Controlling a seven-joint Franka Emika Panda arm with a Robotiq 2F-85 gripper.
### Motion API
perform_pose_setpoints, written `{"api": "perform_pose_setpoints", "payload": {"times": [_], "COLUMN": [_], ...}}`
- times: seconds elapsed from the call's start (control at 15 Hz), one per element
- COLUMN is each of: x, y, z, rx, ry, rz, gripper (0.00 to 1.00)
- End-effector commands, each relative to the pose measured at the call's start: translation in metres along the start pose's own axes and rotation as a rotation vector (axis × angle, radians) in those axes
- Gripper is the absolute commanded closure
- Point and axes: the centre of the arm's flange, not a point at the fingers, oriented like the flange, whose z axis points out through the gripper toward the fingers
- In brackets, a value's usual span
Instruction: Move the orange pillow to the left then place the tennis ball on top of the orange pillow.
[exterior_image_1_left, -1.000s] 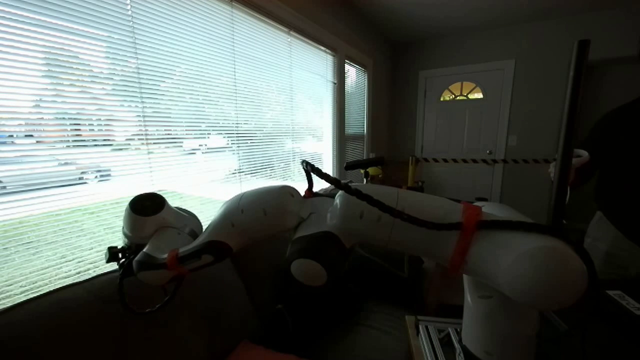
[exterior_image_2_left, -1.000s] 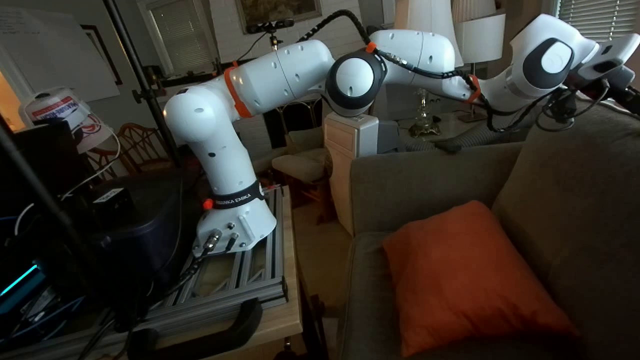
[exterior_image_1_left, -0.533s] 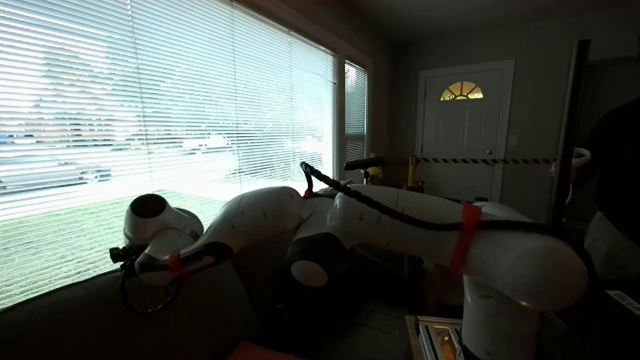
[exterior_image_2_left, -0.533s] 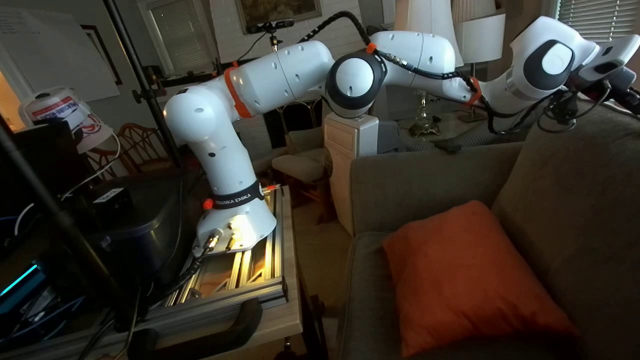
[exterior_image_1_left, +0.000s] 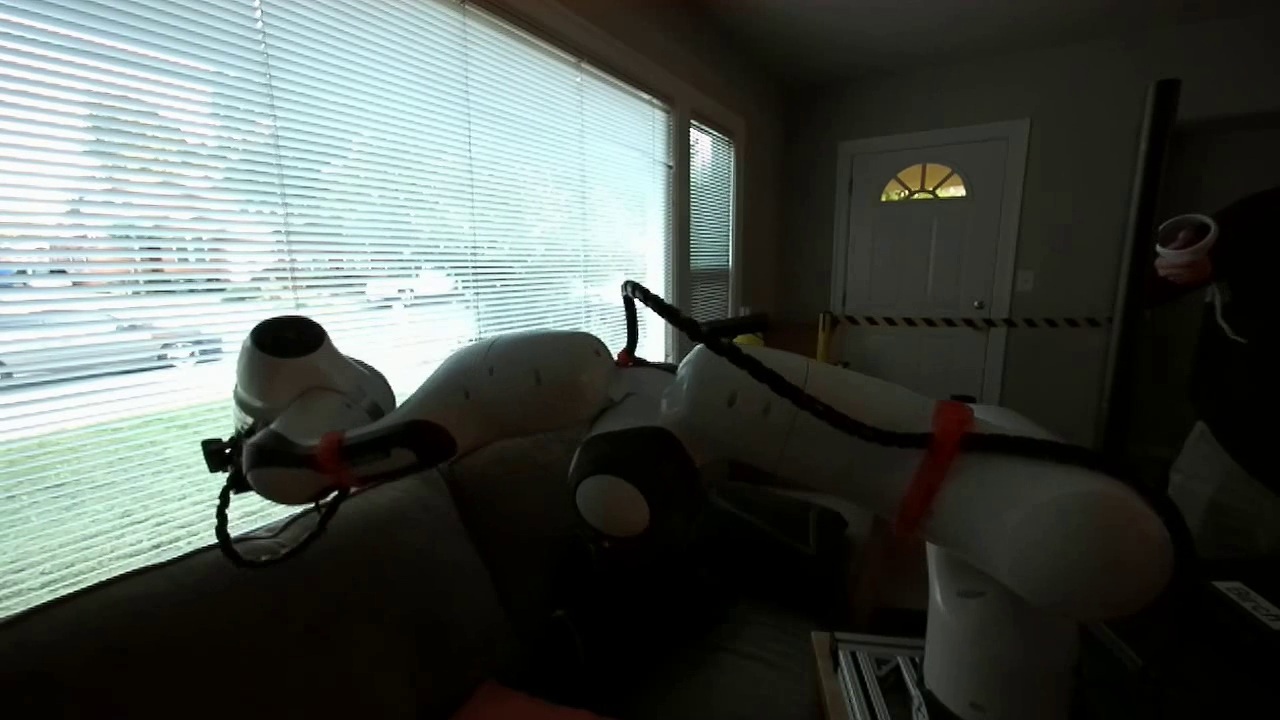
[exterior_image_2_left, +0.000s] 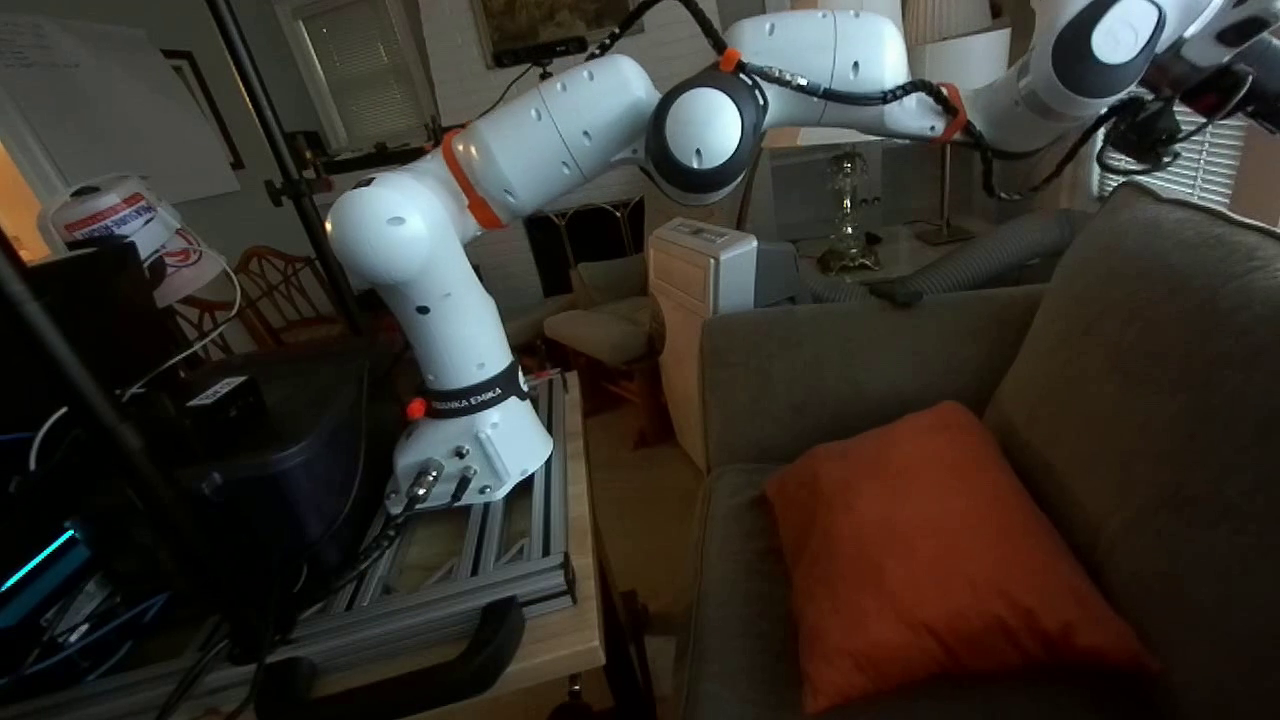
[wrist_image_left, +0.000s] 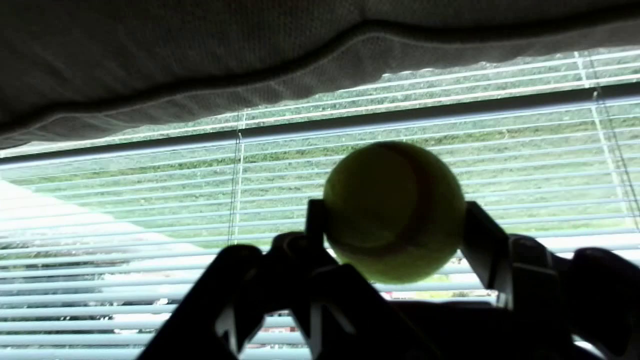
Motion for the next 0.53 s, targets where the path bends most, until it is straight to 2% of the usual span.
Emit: {"api": "perform_pose_setpoints", "payload": {"times": [0.0, 0.27, 0.47], "x": [0.062, 0.073, 0.050], "y": [0.001, 0.023, 0.047], "z": [-0.025, -0.066, -0.081], "rx": [0.014, -0.063, -0.176], "ry": [-0.193, -0.398, -0.556], "rz": [-0.017, -0.024, -0.035], "gripper": [0.58, 0.58, 0.58]}}
